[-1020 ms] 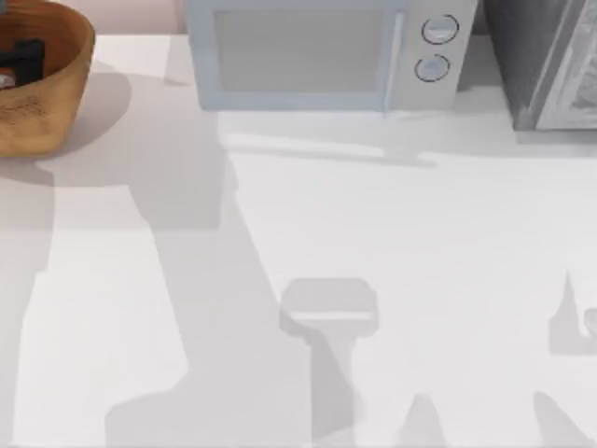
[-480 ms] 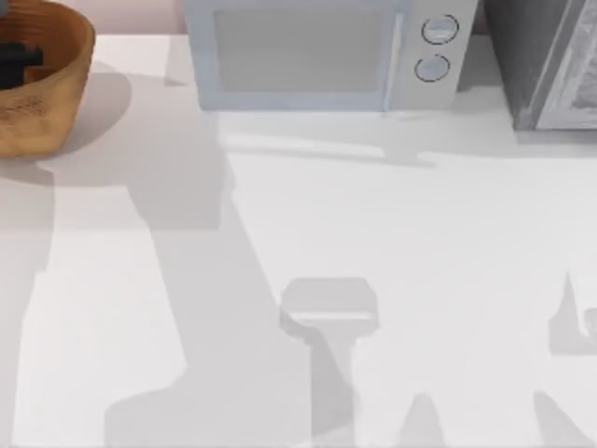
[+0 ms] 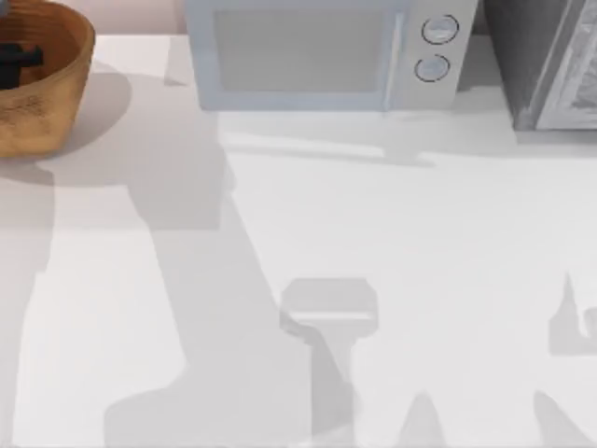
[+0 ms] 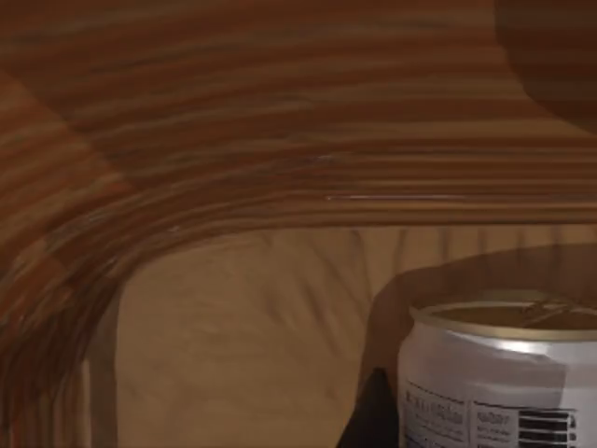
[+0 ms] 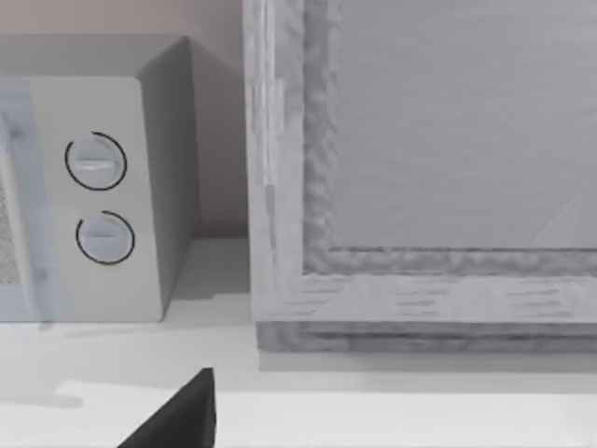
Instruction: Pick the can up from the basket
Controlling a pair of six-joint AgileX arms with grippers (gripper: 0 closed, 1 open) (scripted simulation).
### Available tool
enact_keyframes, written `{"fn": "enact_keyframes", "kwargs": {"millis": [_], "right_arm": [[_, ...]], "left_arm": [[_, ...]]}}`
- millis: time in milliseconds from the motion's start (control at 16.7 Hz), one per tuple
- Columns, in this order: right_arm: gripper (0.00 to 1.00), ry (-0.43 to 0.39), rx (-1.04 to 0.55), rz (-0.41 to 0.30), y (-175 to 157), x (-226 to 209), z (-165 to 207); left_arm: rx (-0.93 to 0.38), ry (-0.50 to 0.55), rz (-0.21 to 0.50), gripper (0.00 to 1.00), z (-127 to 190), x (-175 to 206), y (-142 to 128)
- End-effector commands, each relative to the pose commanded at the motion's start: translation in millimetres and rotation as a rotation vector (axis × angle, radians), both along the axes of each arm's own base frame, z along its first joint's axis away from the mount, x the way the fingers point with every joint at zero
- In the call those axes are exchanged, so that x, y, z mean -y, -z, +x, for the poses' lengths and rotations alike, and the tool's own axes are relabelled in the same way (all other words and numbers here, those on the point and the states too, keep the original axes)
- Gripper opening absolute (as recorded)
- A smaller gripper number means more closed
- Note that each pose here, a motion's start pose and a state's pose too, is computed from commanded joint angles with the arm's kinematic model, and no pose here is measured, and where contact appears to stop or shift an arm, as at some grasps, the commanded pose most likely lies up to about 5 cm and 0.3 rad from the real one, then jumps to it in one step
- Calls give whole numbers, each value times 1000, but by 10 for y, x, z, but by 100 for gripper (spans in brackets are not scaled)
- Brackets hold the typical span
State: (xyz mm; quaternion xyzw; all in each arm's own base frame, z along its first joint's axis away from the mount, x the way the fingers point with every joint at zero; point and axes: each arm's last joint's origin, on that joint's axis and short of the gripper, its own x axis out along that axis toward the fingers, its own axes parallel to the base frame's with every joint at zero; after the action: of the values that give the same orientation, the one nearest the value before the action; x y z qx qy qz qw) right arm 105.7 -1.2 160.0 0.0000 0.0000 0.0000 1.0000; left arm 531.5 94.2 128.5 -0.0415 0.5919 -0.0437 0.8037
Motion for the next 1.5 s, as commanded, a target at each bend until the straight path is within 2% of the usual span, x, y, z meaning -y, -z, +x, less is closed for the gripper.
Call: {"fn": "enact_keyframes", "kwargs": {"millis": [240, 300, 480, 600, 780, 960, 1200, 1320, 1500], "right_arm": [[100, 0, 0, 0, 0, 0, 0], [100, 0, 0, 0, 0, 0, 0], [100, 0, 0, 0, 0, 0, 0], [100, 0, 0, 0, 0, 0, 0], [100, 0, 0, 0, 0, 0, 0], [100, 0, 0, 0, 0, 0, 0], [100, 0, 0, 0, 0, 0, 0], [100, 0, 0, 0, 0, 0, 0], [100, 0, 0, 0, 0, 0, 0]], "left_arm": [[0, 0, 0, 0, 0, 0, 0], [41, -2, 11, 0, -5, -23, -188], [42, 0, 22, 0, -26, 34, -255], [54, 8, 46, 0, -82, 177, -423], [121, 25, 80, 0, -270, 473, -845], [252, 36, 106, 0, -676, 734, -1405], [472, 25, 119, 0, -1620, 888, -2066], [580, 15, 125, 0, -2098, 914, -2236], [731, -6, 145, 0, -2655, 916, -2313]]}}
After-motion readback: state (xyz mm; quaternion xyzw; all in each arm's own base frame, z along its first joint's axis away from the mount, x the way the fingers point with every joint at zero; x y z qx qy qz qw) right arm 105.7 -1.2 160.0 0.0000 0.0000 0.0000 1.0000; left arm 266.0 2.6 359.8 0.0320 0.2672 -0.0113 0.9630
